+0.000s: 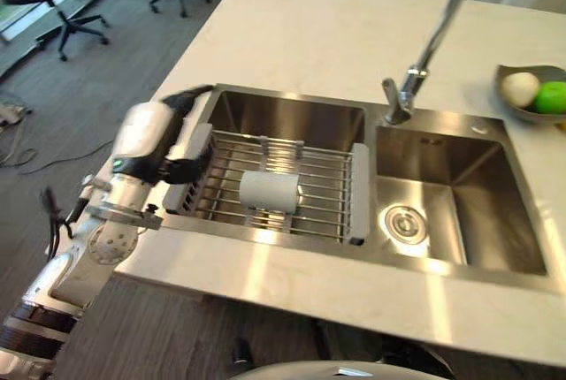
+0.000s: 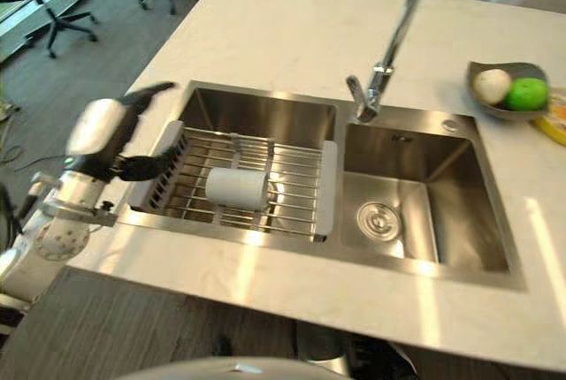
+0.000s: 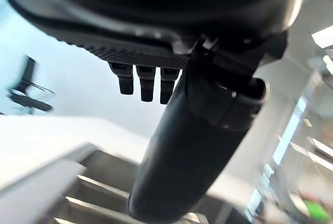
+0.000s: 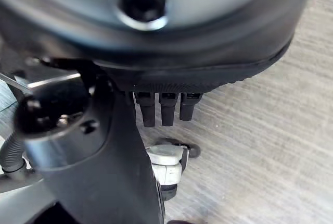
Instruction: Place the dishes in the dishwasher.
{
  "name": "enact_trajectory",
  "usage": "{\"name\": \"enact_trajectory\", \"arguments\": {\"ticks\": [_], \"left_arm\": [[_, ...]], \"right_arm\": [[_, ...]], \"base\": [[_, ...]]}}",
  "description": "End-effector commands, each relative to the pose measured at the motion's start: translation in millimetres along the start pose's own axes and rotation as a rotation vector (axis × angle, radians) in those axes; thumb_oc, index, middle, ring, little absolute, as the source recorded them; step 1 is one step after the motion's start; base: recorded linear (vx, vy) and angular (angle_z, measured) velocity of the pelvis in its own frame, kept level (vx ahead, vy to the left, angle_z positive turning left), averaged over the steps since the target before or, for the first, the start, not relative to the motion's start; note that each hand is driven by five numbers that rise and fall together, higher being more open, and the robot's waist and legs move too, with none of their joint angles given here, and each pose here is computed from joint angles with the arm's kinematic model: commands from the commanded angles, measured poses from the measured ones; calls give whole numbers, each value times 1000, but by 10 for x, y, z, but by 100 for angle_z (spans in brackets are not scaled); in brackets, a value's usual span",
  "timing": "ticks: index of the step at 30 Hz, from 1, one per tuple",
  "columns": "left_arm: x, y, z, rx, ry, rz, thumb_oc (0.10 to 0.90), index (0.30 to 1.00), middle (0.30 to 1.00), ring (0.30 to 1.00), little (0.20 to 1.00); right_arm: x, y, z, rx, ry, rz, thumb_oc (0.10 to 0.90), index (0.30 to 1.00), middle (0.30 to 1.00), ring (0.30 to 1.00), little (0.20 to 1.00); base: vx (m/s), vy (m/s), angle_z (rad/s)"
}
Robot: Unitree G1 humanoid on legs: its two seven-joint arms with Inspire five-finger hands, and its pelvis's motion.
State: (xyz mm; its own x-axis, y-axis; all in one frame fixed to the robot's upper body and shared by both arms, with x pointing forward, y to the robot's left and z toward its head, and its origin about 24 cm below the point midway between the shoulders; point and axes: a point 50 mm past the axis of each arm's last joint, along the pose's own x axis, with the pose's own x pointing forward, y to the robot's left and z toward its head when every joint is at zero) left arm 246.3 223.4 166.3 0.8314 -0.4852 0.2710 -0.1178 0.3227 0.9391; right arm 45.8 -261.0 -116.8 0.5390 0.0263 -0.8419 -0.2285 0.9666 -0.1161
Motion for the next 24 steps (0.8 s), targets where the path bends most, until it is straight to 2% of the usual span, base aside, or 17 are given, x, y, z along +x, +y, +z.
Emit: {"name": "enact_trajectory", "arguments": {"ticks": [1,2,4,11,14,18,24], "left_arm": [[253,412,161,-13,-140,18,800,900,900,900,900],[254,412,162,-13,-140,18,800,900,900,900,900],[253,355,178,-127,-137,-82,800,900,900,900,900],[215,435,133,-203,-106,-79,800,900,900,900,900],[197,465,83,-258,-69,-130,800,900,900,900,900],[219,420,97,-330,-70,-188,800,900,900,900,900],[286,224,306,-523,-143,-365,800,900,900,900,900]], "right_arm": [[45,91,97,-32,-40,38,800,900,900,900,900],[45,91,97,-32,-40,38,800,900,900,900,900],[88,92,119,-31,-30,41,800,900,900,900,900],[139,90,118,-49,-1,53,800,900,900,900,900],[149,93,-32,-32,83,53,800,900,900,900,900],[159,83,-98,-19,127,51,800,900,900,900,900],[234,123,-130,-25,186,70,800,900,900,900,900]], "base": [[56,-8,-30],[49,-12,-53],[64,-21,-63],[44,-34,-22],[18,-45,-7],[10,-28,4],[12,-31,4]]}}
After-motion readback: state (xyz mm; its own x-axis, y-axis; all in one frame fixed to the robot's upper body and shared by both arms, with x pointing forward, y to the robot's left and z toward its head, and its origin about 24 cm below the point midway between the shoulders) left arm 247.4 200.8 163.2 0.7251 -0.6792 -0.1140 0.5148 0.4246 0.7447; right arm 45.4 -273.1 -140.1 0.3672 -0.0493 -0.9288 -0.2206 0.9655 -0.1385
